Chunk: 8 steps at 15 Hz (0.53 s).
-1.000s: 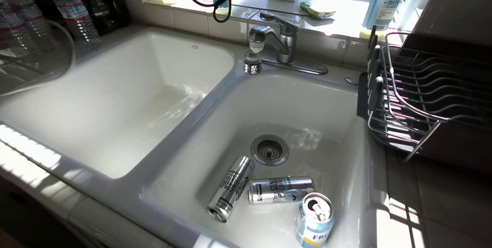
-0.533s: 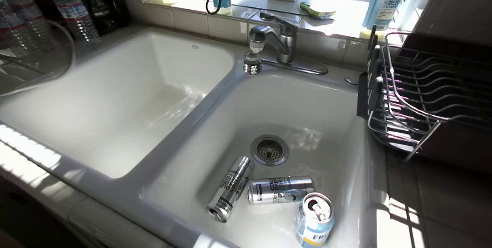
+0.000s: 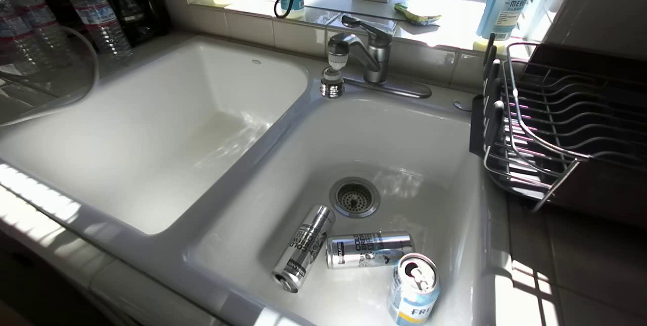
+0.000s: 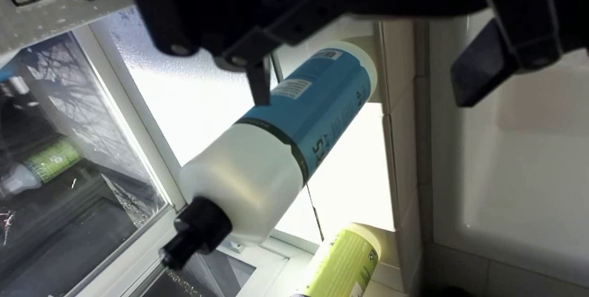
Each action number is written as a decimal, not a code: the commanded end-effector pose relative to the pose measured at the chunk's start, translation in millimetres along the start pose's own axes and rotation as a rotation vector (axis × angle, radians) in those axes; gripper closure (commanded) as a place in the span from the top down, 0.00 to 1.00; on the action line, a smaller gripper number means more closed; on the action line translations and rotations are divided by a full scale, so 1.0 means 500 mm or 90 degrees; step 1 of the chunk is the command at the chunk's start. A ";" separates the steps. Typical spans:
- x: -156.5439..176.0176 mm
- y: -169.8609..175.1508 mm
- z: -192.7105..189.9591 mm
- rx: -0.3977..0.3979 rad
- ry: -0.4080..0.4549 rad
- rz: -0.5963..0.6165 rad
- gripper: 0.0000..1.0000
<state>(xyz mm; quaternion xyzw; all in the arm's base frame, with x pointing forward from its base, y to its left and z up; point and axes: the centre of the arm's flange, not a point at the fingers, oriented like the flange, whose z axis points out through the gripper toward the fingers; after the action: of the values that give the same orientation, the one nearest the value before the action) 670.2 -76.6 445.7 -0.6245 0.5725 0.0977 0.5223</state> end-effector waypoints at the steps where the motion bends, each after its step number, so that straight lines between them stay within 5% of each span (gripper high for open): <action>1: 0.031 -0.038 0.028 -0.007 -0.044 0.042 1.00; 8: 0.019 -0.014 0.017 -0.012 -0.025 0.022 1.00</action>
<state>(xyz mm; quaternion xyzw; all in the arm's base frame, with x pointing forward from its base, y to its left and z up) 683.1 -77.6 439.0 -0.6172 0.5717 0.1244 0.5260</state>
